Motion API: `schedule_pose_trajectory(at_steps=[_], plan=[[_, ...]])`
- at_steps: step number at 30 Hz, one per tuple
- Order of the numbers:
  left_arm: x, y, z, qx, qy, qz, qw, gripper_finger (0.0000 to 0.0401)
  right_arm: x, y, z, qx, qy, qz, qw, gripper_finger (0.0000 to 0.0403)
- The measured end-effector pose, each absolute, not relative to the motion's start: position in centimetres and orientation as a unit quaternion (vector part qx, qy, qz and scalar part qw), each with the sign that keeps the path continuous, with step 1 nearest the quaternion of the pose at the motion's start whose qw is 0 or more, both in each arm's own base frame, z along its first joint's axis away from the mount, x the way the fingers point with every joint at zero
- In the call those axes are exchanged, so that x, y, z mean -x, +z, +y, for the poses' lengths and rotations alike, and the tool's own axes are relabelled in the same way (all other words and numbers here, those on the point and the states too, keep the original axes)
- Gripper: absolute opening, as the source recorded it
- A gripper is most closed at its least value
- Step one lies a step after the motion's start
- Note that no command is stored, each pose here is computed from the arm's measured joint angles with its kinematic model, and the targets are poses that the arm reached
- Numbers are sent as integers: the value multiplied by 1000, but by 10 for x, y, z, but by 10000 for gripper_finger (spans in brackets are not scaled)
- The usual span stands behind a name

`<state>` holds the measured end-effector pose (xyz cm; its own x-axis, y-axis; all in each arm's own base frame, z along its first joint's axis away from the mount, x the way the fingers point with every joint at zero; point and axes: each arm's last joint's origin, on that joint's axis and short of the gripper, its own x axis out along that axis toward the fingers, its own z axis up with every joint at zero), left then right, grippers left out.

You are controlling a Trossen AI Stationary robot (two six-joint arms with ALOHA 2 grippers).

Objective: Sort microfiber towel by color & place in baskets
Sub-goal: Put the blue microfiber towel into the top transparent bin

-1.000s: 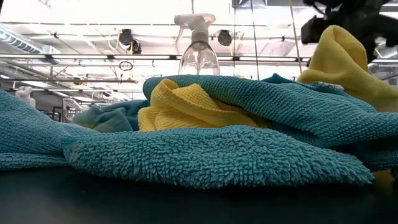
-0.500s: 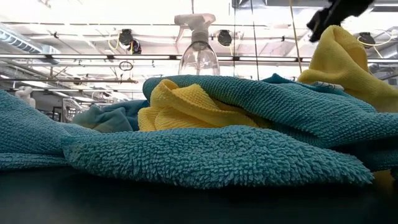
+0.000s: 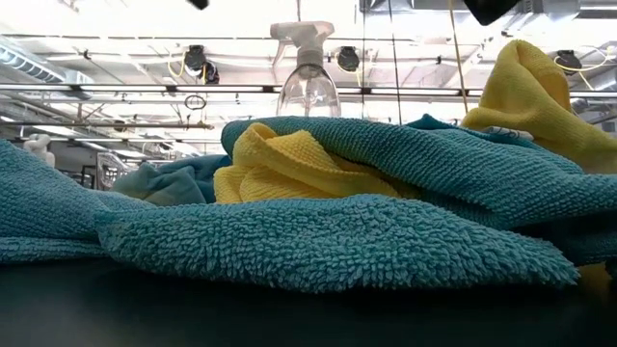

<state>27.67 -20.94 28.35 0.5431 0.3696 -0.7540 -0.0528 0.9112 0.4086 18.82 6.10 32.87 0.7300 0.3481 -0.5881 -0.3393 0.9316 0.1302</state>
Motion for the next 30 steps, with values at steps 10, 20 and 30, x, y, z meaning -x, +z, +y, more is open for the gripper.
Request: schedule_pose_trajectory(at_steps=[10,20,30], plan=[[-255,263,-215,-163,161,480,847,283,-232,296,104,40,251,336,907,249],[-239,240,-218,-175,195,467,844,283,-260,260,139,58,281,353,890,249],[-233,224,-216,-171,209,433,860,283,-285,215,156,81,273,384,878,249]])
